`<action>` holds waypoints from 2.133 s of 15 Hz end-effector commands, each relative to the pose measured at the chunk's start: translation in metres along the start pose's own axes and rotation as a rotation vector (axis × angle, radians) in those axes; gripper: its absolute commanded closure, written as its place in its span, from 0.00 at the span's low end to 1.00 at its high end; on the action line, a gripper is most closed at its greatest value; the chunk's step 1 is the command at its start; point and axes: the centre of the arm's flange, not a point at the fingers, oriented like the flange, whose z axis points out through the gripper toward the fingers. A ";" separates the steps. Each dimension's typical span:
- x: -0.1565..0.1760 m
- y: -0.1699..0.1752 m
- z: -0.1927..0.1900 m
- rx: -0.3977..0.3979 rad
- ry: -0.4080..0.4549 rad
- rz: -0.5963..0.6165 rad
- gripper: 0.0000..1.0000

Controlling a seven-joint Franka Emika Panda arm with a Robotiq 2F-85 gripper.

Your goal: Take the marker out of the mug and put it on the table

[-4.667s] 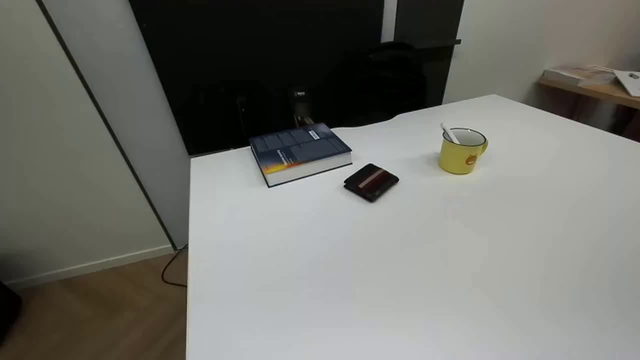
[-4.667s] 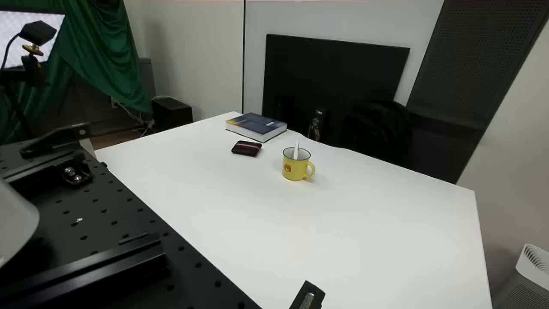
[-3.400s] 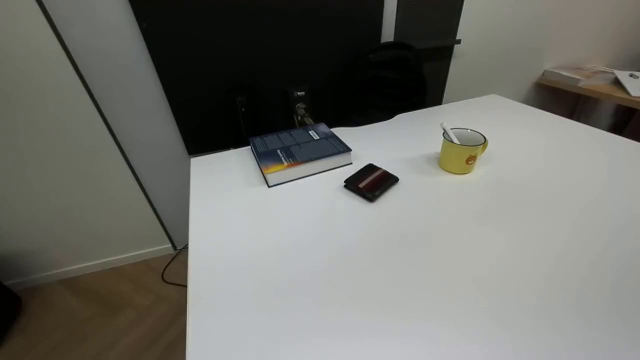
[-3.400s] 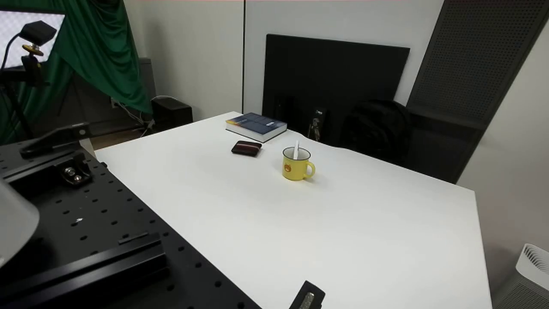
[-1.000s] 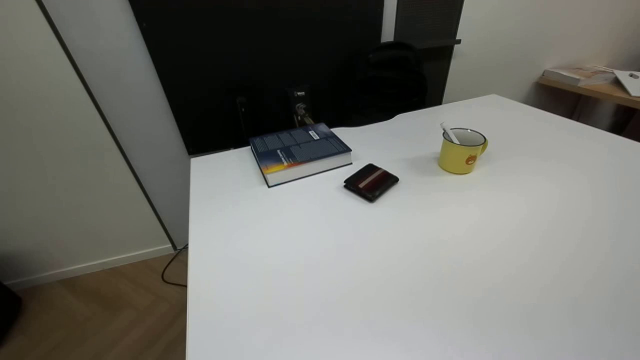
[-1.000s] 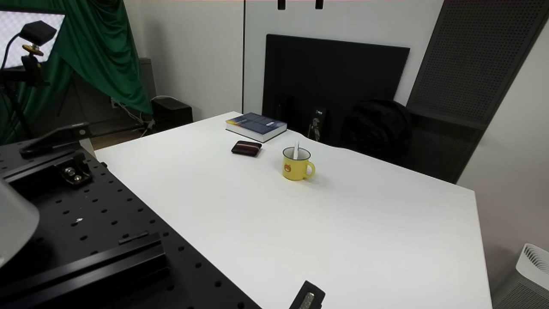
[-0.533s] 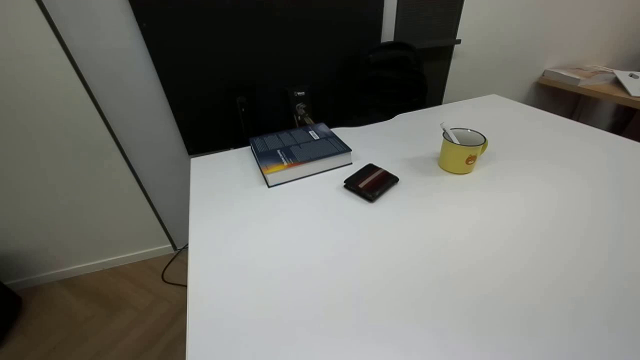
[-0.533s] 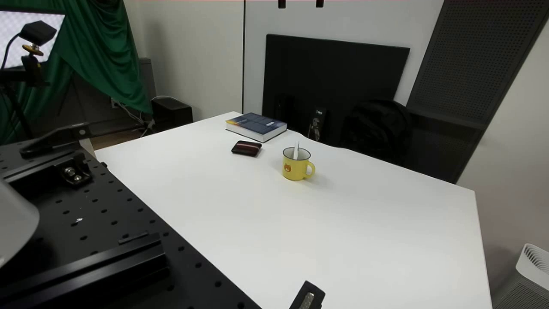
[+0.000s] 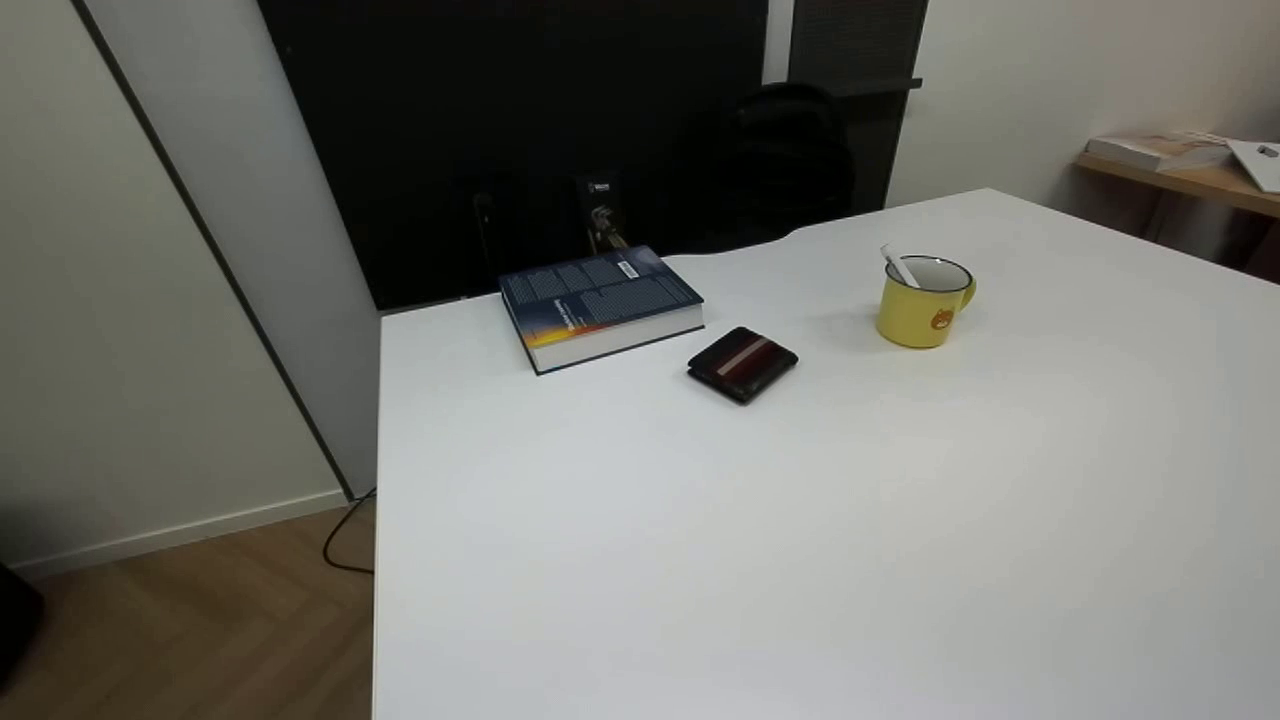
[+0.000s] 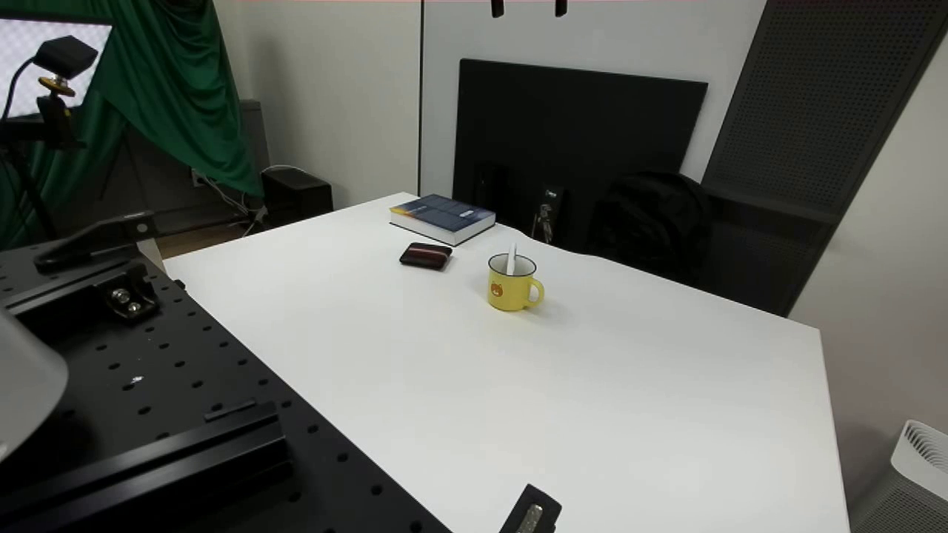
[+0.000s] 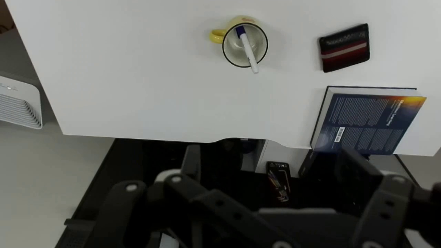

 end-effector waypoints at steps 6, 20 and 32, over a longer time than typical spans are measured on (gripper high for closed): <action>-0.010 0.010 0.063 0.041 0.045 0.016 0.00; -0.022 0.016 0.155 0.081 -0.082 0.031 0.00; -0.034 0.018 0.211 0.060 -0.179 0.039 0.00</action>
